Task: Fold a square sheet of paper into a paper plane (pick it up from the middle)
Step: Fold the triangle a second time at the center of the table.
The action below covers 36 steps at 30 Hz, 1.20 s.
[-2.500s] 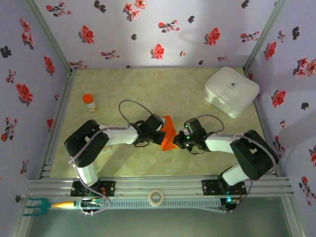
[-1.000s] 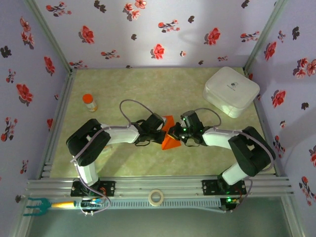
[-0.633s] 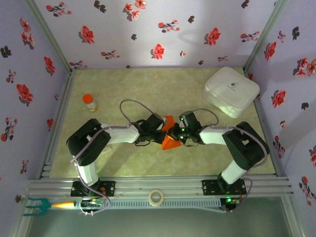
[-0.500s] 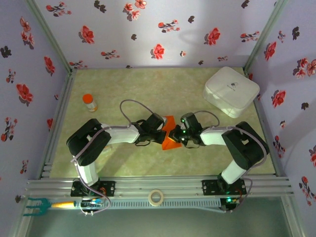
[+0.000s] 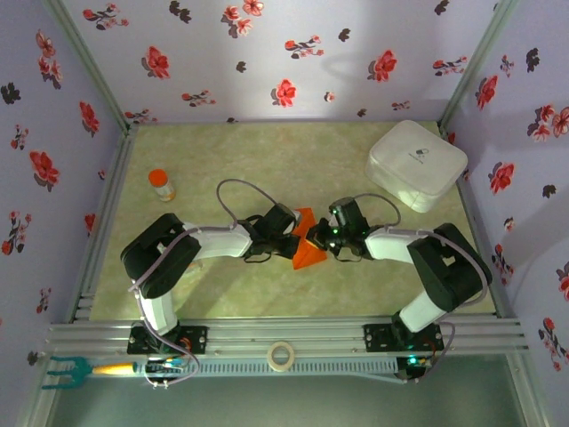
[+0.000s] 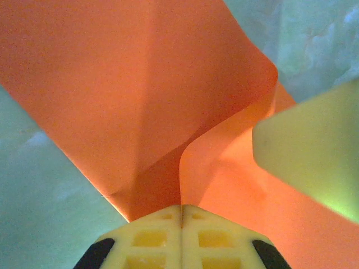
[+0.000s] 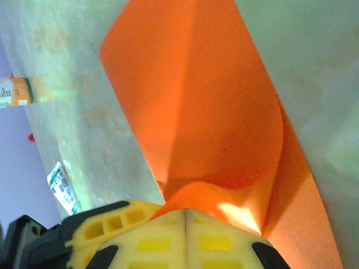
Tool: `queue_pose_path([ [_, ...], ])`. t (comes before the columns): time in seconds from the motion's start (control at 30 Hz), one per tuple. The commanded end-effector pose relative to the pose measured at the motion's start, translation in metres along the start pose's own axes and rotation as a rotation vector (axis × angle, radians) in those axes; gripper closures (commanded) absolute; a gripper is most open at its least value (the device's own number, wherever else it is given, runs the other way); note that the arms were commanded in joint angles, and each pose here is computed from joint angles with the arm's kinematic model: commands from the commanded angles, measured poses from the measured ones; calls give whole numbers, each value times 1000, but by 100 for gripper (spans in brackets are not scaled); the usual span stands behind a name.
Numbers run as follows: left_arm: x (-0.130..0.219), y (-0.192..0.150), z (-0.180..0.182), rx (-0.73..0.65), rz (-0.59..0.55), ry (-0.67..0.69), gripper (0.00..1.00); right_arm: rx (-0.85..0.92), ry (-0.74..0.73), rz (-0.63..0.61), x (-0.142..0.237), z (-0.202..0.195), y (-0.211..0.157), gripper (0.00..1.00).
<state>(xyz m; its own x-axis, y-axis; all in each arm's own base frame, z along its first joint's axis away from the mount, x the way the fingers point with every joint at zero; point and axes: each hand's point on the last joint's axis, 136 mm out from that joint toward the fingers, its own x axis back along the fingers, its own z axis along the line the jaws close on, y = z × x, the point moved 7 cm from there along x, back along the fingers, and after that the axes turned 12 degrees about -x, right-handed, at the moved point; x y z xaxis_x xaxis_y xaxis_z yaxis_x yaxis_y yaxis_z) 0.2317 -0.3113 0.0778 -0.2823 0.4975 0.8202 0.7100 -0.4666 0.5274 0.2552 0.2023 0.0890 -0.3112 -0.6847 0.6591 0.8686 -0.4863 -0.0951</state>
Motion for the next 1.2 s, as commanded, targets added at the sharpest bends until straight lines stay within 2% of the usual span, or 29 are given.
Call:
queue_pose_path([
  [0.0,-11,-24,9,-1,127,29,98,6,-51,-7,-2,-8,7,97],
  [0.27,-11,-25,9,-2,139,33,98,-74,-167,-29,-10,-44,11,97],
  [0.6,-11,-27,9,-3,150,35,99,-25,-54,-24,10,-1,26,96],
  [0.77,-11,-25,9,-3,148,34,99,-50,-110,-7,1,-18,26,97],
  [1.0,-12,-27,9,-2,152,32,98,-115,-263,-58,-4,-55,29,98],
  [1.17,-12,-29,10,-2,158,34,99,-106,-189,-61,4,-31,34,97],
])
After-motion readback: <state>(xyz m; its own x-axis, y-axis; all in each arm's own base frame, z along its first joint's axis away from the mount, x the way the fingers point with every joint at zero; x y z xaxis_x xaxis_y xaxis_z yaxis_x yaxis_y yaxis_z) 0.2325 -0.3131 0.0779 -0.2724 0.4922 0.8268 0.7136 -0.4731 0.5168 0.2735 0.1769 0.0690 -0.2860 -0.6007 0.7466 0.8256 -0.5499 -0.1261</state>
